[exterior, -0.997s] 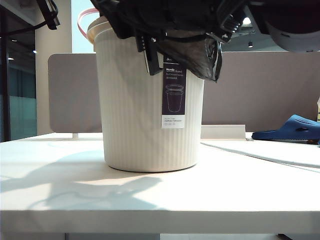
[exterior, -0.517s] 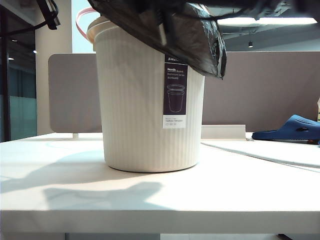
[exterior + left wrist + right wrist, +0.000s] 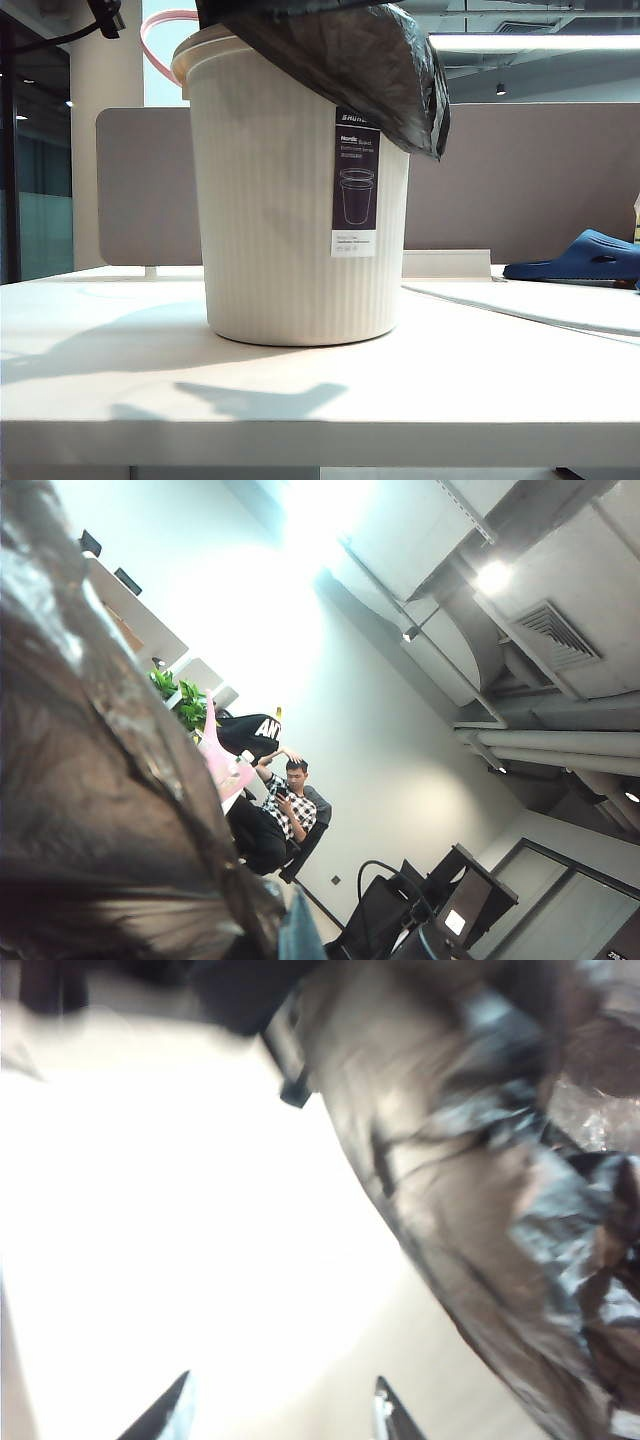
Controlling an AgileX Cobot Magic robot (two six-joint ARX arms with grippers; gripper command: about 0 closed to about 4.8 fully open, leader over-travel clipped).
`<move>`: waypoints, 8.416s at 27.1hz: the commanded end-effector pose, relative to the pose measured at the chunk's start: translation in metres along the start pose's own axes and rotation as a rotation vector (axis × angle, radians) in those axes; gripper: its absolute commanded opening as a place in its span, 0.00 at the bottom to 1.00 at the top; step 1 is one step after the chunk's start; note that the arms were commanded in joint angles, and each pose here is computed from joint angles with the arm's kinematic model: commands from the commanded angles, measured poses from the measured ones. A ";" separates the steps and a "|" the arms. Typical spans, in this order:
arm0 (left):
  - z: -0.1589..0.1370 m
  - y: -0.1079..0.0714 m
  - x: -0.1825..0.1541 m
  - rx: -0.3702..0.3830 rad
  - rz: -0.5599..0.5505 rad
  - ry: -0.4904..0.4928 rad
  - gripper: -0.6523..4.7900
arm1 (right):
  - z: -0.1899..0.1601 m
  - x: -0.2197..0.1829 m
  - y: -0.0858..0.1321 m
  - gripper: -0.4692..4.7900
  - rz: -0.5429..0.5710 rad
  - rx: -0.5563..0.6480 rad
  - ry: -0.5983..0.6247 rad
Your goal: Open the ring lid of the trash can, pull out the black garbage bag inside, and place it on the table.
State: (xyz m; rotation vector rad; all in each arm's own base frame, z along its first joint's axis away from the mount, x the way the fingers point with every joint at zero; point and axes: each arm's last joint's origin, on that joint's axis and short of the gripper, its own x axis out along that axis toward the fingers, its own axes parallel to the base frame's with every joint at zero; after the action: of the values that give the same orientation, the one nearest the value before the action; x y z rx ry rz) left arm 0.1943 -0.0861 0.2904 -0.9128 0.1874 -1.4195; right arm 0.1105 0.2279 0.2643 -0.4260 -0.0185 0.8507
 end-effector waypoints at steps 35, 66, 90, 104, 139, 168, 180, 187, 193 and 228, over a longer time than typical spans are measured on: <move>-0.002 -0.005 0.001 0.062 -0.049 0.110 0.11 | 0.141 -0.222 -0.134 0.49 -0.410 -0.078 -0.070; -0.002 -0.005 0.000 0.094 -0.050 0.109 0.11 | 0.057 -0.424 -0.123 0.48 -0.516 0.130 0.002; -0.003 -0.005 0.000 0.101 -0.057 0.137 0.11 | 0.050 -0.348 0.004 0.48 -0.470 0.238 -0.077; -0.003 -0.007 0.000 0.101 -0.060 0.138 0.11 | 0.031 -0.272 -0.045 0.36 -0.384 0.378 -0.257; -0.002 -0.006 0.000 0.118 -0.052 0.101 0.11 | -0.106 -0.171 -0.087 0.53 -0.283 0.976 -0.442; -0.002 -0.006 0.000 0.122 -0.047 0.087 0.11 | -0.111 -0.161 -0.102 0.48 -0.422 0.946 -0.456; -0.002 -0.004 0.000 0.135 -0.035 0.086 0.11 | -0.088 -0.137 -0.117 0.48 -0.341 0.920 -0.406; -0.002 -0.004 0.000 0.140 -0.034 0.086 0.11 | -0.083 -0.103 -0.110 0.48 -0.252 0.948 -0.423; -0.002 -0.004 0.000 0.140 -0.034 0.088 0.11 | -0.080 -0.076 -0.097 0.49 -0.165 0.968 -0.430; -0.003 -0.003 0.000 0.150 -0.033 0.106 0.11 | -0.090 0.011 -0.053 0.56 0.113 1.348 -0.472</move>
State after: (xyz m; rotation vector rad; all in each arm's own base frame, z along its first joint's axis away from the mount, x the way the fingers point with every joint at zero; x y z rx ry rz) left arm 0.1918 -0.0873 0.2886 -0.7399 0.1623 -1.4827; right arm 0.1730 0.1724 0.1959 1.0296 0.1631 0.8632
